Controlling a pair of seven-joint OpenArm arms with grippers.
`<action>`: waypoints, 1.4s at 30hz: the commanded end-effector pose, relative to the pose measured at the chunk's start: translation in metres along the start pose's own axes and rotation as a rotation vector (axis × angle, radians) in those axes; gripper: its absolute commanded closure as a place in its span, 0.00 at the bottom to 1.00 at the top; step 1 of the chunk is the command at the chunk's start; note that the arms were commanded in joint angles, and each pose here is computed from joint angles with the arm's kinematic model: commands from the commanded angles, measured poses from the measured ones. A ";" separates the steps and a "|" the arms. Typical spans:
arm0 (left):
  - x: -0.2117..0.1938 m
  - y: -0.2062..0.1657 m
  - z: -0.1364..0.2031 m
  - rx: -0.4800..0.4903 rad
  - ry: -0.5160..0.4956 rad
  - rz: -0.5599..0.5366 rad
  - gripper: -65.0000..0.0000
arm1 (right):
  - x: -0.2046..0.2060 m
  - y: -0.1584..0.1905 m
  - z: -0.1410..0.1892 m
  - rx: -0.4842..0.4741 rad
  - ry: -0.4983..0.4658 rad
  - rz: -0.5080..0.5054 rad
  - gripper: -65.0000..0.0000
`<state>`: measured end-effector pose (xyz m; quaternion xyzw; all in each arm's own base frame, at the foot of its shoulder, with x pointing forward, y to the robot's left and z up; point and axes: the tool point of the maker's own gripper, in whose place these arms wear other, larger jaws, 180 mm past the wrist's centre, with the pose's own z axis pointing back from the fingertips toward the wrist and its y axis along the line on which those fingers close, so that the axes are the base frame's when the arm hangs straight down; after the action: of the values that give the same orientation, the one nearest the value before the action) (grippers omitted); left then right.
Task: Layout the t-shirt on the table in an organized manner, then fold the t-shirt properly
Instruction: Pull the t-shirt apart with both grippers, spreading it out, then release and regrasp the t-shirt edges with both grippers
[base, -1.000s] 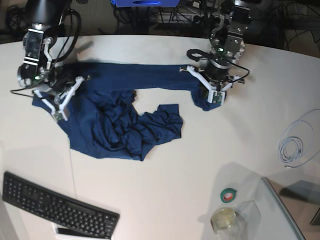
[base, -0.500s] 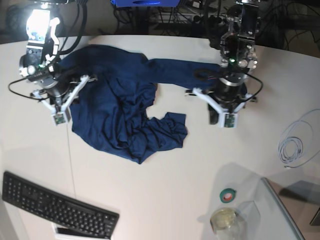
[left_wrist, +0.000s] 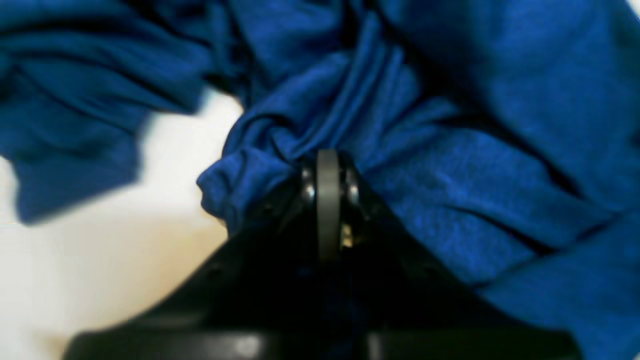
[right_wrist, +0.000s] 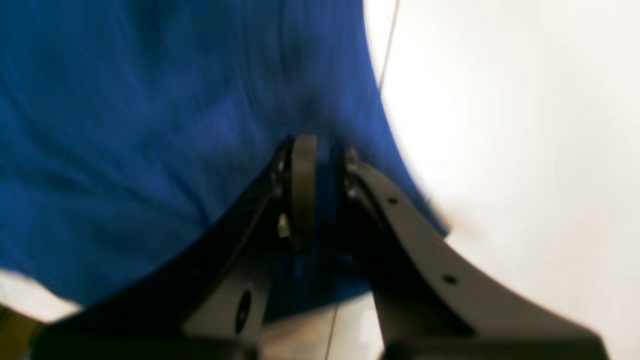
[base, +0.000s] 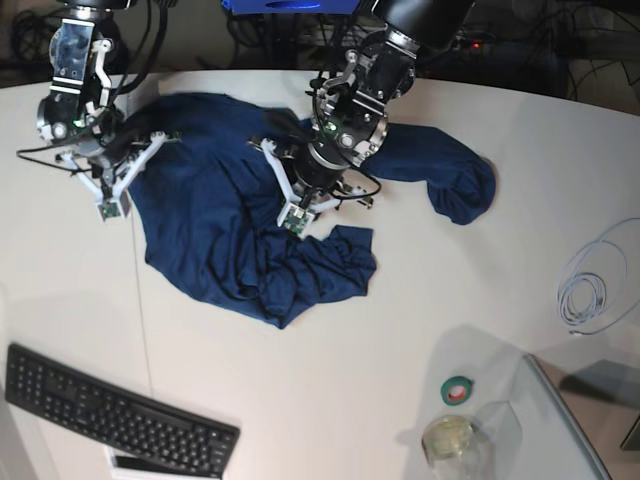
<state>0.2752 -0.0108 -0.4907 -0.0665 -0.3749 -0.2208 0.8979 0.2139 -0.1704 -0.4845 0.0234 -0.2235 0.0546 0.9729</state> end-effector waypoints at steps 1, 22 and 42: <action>-0.016 0.026 0.002 0.081 0.056 -0.010 1.00 | 0.011 -0.001 0.001 0.003 -0.035 0.002 0.91; -0.029 0.197 0.076 0.534 -0.045 0.227 1.00 | 0.152 0.029 -0.010 0.080 -0.289 0.066 0.79; -0.062 0.241 0.187 0.702 -0.004 0.372 1.00 | 0.006 0.078 0.028 0.315 -0.099 0.025 0.35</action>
<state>0.2183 0.2772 -0.4010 0.1706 -0.3930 0.0947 0.8986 0.1906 -0.0947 -0.4627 0.1719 -0.2408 0.0963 0.9504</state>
